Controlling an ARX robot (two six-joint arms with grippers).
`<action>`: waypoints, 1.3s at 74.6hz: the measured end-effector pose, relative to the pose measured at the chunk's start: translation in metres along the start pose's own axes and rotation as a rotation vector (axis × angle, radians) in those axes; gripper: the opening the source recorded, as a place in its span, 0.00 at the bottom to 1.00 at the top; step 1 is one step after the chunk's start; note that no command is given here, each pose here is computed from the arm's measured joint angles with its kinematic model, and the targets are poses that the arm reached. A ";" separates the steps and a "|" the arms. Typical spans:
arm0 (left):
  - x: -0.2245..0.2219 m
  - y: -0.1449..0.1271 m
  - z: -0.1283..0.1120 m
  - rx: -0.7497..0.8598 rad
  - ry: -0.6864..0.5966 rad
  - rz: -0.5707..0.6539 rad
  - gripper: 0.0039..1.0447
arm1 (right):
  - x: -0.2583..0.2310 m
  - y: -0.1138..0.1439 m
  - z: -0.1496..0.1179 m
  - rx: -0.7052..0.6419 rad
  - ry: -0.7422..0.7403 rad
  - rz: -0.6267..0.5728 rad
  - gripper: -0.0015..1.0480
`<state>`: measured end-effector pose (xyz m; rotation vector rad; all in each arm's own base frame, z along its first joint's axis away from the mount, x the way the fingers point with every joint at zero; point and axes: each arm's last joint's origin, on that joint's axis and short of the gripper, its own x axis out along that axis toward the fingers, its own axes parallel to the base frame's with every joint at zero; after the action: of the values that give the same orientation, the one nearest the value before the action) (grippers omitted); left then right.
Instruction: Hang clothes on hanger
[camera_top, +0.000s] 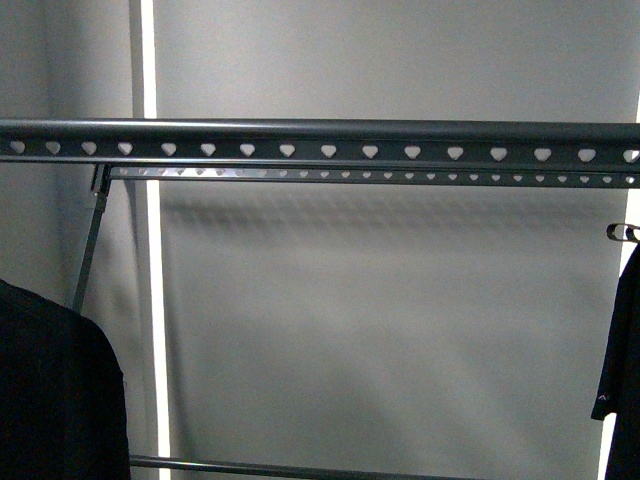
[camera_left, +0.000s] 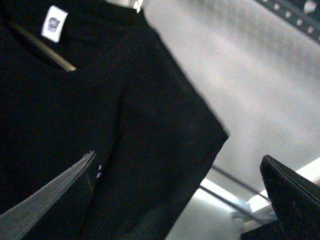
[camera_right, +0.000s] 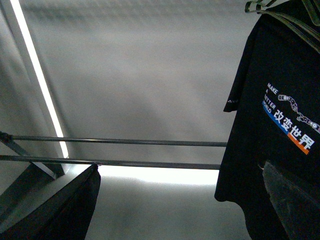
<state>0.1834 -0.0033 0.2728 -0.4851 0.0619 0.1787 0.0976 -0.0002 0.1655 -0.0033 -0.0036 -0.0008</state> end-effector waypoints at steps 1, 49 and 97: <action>0.004 -0.003 0.002 -0.009 0.000 -0.003 0.94 | 0.000 0.000 0.000 0.000 0.000 0.000 0.93; 0.172 -0.048 0.018 -0.389 0.052 0.233 0.71 | 0.000 0.000 0.000 0.000 0.000 0.000 0.93; 0.150 -0.023 0.006 -0.327 0.207 0.203 0.05 | 0.000 0.000 0.000 0.000 0.000 0.000 0.93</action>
<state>0.3352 0.0026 0.2736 -0.8236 0.2887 0.3404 0.0976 -0.0002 0.1655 -0.0033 -0.0036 -0.0008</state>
